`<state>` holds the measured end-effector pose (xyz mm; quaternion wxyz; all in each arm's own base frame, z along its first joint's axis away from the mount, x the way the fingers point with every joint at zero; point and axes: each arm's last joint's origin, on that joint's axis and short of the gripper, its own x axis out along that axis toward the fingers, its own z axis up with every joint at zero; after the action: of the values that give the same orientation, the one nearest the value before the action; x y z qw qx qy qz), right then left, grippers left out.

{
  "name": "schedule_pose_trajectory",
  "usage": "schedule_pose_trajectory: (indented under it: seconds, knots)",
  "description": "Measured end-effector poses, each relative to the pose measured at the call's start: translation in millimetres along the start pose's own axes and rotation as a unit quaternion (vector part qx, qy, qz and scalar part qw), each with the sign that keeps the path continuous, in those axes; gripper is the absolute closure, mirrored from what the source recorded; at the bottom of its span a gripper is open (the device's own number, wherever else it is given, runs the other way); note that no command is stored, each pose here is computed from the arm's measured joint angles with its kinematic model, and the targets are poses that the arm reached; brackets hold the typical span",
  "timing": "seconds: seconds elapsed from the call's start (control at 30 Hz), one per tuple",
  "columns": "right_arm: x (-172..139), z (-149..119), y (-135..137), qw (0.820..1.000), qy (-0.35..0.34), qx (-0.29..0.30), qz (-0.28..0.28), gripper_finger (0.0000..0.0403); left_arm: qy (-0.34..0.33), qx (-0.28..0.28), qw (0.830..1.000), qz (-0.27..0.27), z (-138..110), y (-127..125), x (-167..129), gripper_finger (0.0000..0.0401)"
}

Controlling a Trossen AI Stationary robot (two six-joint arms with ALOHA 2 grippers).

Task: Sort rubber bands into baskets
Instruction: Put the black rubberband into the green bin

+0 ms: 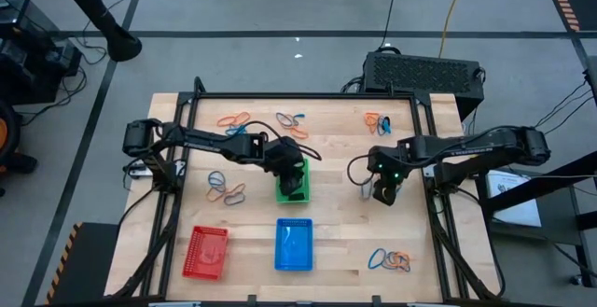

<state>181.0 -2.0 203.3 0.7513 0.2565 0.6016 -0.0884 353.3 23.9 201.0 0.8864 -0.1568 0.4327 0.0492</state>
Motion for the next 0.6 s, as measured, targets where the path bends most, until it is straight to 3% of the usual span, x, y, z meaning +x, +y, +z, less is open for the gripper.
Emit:
schedule_pose_trajectory:
  seconds: [0.33,0.6]
  knots:
    - [-1.5,0.3,-1.6,0.999,-0.016,-0.037,-0.025,0.0289,0.011,0.028,1.0,0.002,-2.1,0.2,-0.1,0.0251]
    - [-1.3,0.3,-1.3,0.989,-0.014,-0.144,-0.028,0.0289,0.012,0.036,0.999,0.002,-2.1,0.2,-0.1,0.0235]
